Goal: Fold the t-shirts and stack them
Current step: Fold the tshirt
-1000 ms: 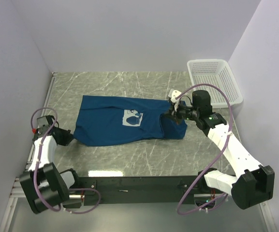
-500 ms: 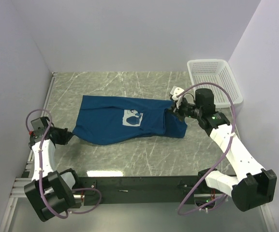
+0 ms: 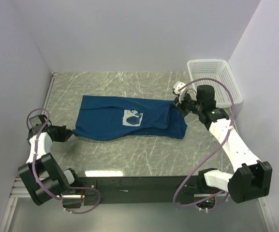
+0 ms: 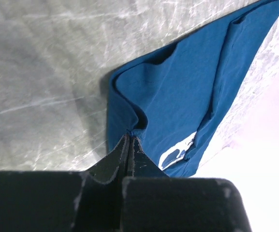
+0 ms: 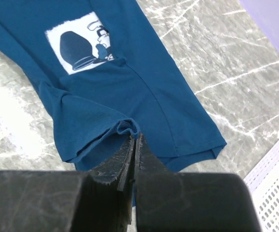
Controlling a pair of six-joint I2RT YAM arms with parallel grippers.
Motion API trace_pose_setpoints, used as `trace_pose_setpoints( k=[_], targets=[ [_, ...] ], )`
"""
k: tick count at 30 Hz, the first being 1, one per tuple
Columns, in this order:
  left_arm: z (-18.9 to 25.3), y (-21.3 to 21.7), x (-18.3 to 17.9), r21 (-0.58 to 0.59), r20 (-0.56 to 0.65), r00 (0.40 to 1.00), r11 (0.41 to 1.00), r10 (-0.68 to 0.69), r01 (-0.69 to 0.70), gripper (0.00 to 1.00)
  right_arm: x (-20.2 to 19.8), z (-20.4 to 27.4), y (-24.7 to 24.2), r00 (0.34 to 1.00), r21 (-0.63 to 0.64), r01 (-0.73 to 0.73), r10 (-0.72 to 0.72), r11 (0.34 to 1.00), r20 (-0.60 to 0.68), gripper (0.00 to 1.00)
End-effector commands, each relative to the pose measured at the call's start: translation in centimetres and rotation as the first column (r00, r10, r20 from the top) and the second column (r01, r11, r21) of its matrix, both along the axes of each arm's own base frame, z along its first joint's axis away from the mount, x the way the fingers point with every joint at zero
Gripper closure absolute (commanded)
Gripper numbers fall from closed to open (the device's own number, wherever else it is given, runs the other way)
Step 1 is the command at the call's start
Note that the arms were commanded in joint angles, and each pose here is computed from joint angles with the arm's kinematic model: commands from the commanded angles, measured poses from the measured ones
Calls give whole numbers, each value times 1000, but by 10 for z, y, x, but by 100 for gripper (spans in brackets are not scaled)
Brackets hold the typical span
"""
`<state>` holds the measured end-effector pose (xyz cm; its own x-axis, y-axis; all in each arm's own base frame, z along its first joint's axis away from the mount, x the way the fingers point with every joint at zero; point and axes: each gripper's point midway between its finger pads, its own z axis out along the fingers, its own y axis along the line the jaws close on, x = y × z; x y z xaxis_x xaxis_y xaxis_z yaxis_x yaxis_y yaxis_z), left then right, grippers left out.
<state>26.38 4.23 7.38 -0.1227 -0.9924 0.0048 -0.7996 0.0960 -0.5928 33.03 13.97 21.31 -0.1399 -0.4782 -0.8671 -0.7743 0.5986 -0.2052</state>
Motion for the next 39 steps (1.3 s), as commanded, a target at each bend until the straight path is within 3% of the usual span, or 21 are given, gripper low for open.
trace_pose_setpoints(
  k=[1, 24, 39],
  targets=[
    [25, 10, 25, 21, 98, 995, 1000, -14, 12, 99, 19, 34, -5, 994, 23, 33, -35, 999, 102, 100],
    [22, 32, 75, -17, 99, 994, 999, -41, 43, 99, 45, 27, -8, 996, 28, 49, -51, 998, 72, 100],
    [13, 8, 112, -43, 90, 990, 993, -107, 111, 99, 52, 24, -12, 995, 23, 67, -69, 997, 66, 100]
  ],
)
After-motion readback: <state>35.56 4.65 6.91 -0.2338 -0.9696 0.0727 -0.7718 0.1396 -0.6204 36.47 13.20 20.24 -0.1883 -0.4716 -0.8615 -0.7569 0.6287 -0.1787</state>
